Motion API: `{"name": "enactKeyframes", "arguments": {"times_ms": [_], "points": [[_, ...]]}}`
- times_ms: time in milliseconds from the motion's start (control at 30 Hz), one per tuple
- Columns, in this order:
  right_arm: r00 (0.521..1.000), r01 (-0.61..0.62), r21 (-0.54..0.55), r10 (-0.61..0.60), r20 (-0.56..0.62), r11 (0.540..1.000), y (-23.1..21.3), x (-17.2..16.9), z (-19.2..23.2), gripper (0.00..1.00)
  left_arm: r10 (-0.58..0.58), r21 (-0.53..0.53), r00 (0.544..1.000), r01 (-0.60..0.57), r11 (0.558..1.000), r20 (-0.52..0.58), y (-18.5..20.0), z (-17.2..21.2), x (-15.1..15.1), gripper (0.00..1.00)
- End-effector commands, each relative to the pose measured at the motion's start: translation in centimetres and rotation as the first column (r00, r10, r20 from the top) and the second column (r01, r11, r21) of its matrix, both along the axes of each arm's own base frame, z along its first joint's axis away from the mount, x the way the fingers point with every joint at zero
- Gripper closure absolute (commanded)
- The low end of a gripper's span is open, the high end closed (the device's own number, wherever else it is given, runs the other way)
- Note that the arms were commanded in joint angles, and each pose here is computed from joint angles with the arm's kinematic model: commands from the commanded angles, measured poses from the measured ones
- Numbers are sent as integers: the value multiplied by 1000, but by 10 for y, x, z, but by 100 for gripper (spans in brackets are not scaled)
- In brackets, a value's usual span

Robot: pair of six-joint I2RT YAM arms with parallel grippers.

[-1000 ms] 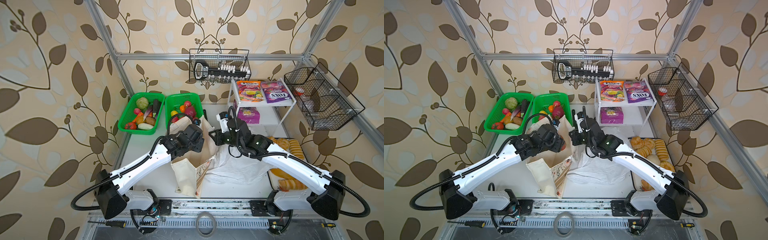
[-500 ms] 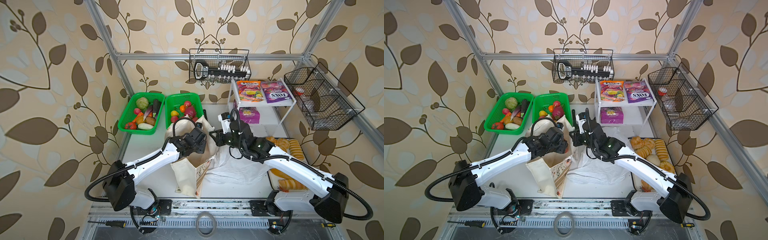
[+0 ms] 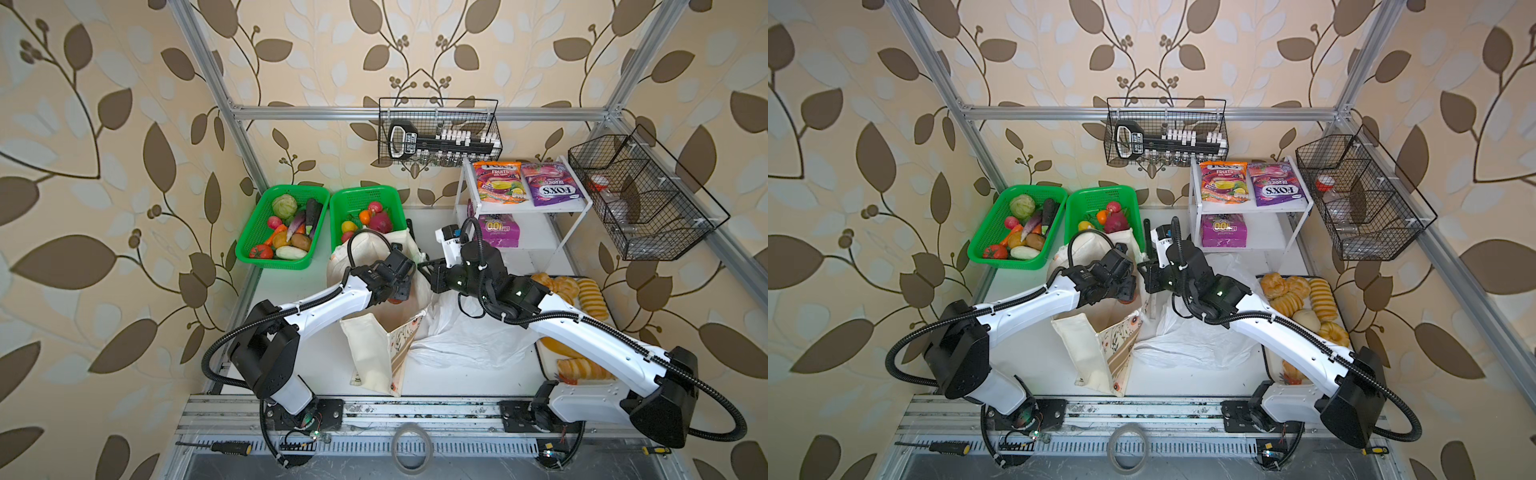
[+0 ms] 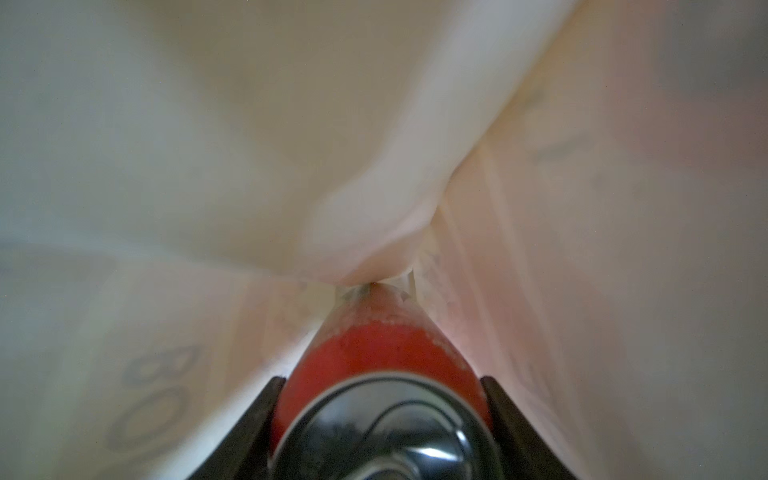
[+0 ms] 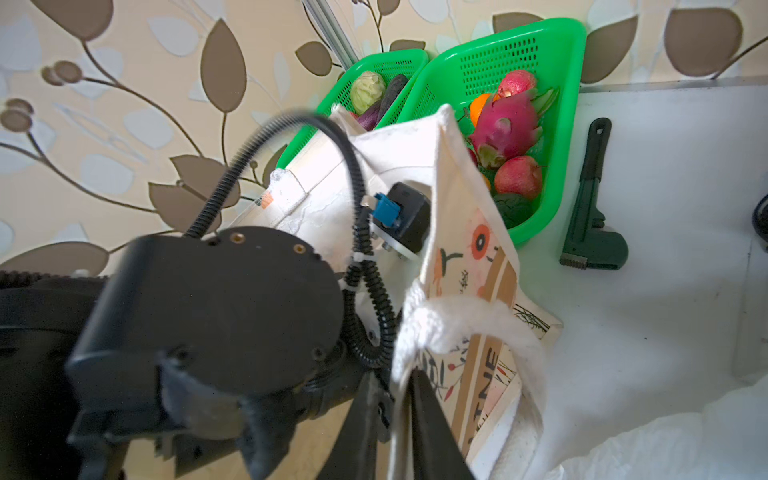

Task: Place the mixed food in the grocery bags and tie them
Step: 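Move the can over the tote bag with left gripper while right grasps rim, then lower the Coke can into the tote bag and open the left gripper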

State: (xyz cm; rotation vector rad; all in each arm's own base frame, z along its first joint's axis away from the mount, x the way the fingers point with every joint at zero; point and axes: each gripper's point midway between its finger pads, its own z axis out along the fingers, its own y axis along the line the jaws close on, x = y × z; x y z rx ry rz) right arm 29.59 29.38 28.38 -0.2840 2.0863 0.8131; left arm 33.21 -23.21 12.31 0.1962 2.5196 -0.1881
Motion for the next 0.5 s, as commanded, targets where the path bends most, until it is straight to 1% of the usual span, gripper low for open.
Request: {"name": "enactKeyframes", "arguments": {"times_ms": [0,467], "points": [[1000,-30,6,30,4,1000,1,-6,-1,83,40,-66,998,-36,997,56,-8,19,20,87],[1000,-22,11,22,-14,1000,-2,-5,-8,82,-4,12,995,5,1000,-99,-16,-39,13,85]]}}
